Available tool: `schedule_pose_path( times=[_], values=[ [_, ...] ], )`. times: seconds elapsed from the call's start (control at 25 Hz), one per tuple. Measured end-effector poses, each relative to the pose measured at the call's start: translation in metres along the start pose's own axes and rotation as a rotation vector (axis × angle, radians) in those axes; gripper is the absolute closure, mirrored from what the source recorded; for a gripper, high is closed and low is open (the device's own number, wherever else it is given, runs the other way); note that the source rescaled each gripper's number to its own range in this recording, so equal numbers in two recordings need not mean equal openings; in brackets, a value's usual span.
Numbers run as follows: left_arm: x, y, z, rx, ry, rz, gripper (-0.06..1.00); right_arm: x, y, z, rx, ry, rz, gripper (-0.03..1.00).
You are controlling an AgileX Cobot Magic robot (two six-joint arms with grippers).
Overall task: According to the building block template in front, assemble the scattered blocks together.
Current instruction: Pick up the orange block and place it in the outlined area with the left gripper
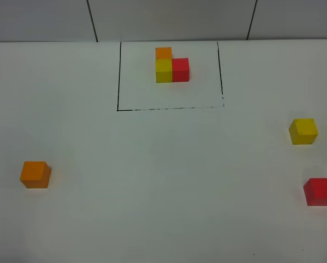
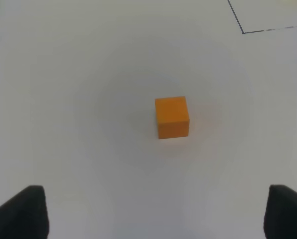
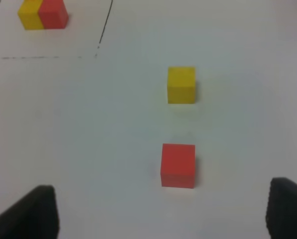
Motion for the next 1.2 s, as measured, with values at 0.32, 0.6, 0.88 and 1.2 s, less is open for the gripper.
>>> schedule_pose_path(
  times=[0.32, 0.6, 0.88, 1.2],
  values=[
    [0.0, 0.0, 0.0, 0.0, 0.0, 0.0, -0.03, 0.0, 0.0, 0.0, 0.0, 0.0, 0.0, 0.27],
    [0.0, 0.0, 0.0, 0.0, 0.0, 0.0, -0.02, 0.0, 0.0, 0.0, 0.0, 0.0, 0.0, 0.27],
    [0.001, -0.002, 0.0, 0.021, 0.0, 0.004, -0.02, 0.0, 0.0, 0.0, 0.0, 0.0, 0.0, 0.27],
    [0.003, -0.03, 0.023, 0.28, 0.076, 0.009, -0.02, 0.0, 0.0, 0.0, 0.0, 0.0, 0.0, 0.27]
  ],
)
Point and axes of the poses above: a point on each arm's last joint axis where the gripper is mounted, y pointing back along that axis away from the gripper, x along the wrist's bending axis when the last joint is at zero, z = x × y, the point moved 7 cm from there along -y, pointing out along that axis toward the gripper, and after that the axes turned 5 degrees about y, right-handed, at the moved point
